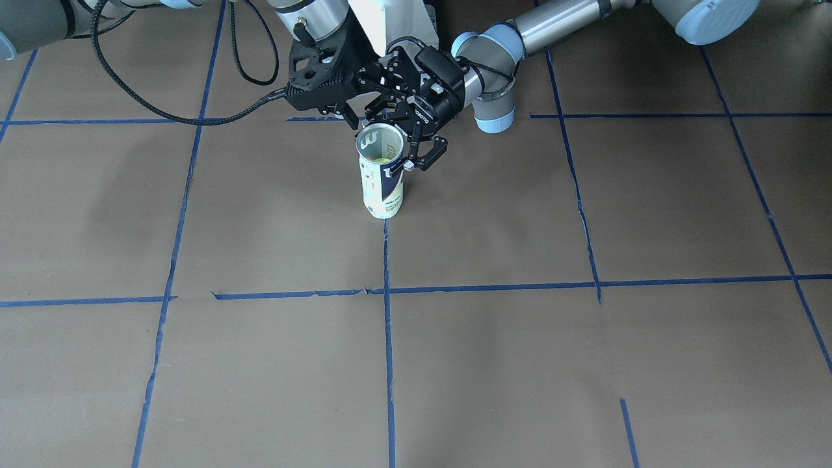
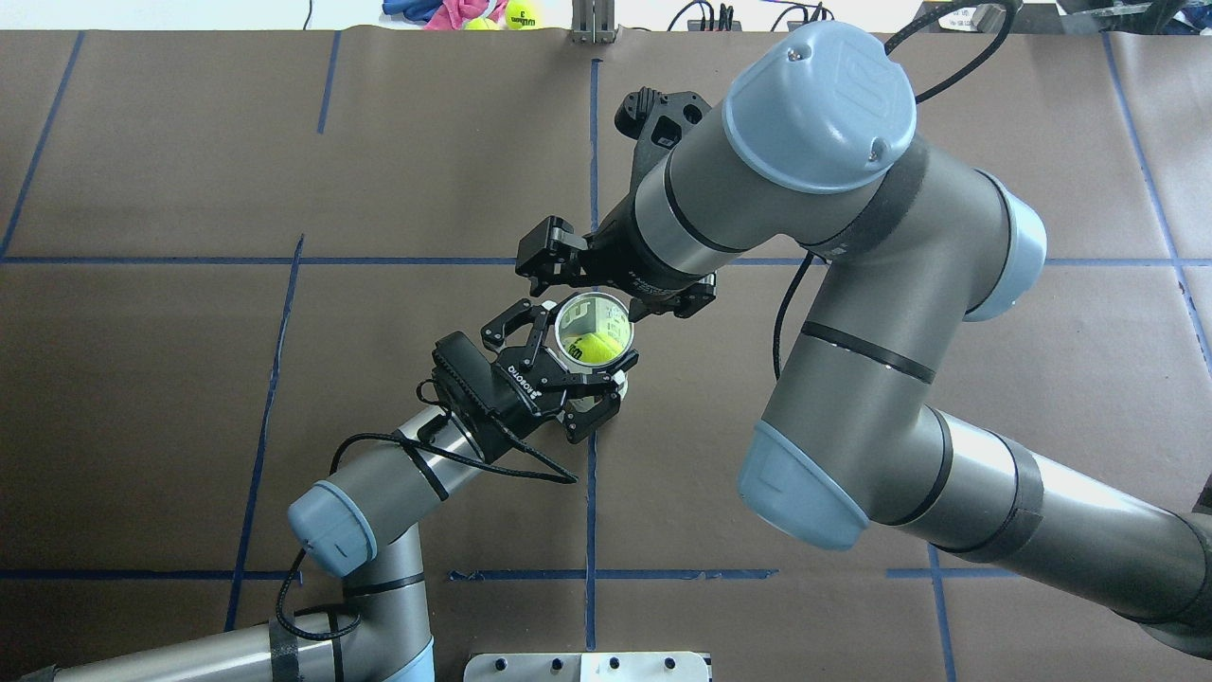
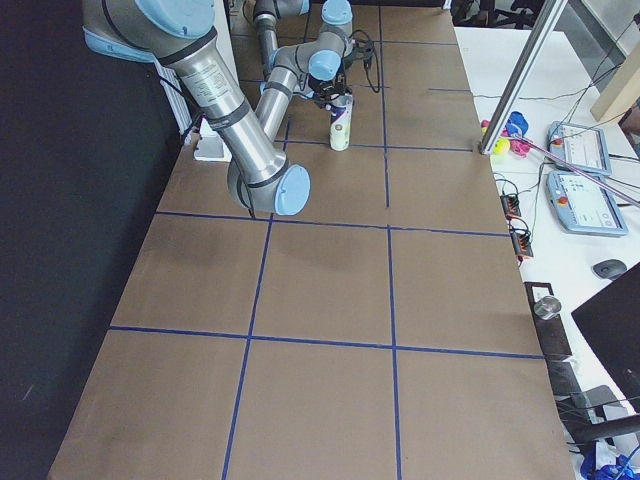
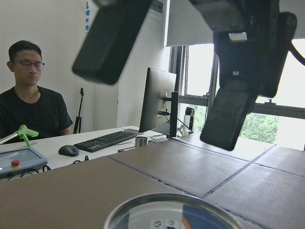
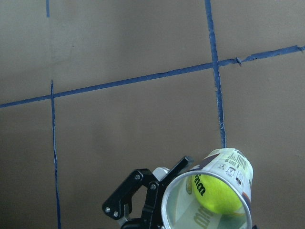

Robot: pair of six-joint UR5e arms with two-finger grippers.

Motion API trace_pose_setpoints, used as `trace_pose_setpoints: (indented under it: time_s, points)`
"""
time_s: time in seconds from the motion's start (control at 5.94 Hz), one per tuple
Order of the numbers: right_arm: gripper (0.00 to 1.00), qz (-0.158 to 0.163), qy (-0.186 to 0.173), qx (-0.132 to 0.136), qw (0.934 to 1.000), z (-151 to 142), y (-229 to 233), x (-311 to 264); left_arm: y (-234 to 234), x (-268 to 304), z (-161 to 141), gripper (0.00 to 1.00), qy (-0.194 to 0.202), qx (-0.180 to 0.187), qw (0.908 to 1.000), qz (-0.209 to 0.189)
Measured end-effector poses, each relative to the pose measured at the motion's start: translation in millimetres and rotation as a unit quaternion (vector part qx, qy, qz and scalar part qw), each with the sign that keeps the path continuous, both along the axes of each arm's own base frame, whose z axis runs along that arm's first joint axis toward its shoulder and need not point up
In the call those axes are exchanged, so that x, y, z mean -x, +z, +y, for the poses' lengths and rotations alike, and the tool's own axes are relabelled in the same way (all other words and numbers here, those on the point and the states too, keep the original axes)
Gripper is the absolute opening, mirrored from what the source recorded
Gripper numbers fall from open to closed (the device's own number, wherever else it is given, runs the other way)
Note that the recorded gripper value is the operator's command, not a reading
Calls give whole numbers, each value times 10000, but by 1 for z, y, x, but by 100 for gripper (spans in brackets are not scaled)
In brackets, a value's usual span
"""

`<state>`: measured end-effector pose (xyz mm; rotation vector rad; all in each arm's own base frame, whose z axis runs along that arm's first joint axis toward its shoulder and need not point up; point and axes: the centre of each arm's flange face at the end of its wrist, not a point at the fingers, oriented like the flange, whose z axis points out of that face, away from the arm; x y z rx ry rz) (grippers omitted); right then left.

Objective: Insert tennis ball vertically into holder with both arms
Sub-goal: 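Release the second ball into the can from the right gripper, then set the can down and open the left gripper while the right withdraws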

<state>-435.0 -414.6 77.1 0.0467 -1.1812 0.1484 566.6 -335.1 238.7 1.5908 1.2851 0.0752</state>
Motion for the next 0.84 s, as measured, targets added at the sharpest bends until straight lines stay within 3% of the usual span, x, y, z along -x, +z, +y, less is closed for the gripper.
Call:
trace_pose_setpoints:
  time_s: [0.51, 0.84]
  points:
    - [100, 12, 99, 20, 9999, -12, 6, -15, -33, 29, 0, 91, -60, -116, 9991, 402]
    - [100, -248, 100, 261, 9993, -51, 3, -84, -40, 40, -1, 93, -87, -141, 9986, 512]
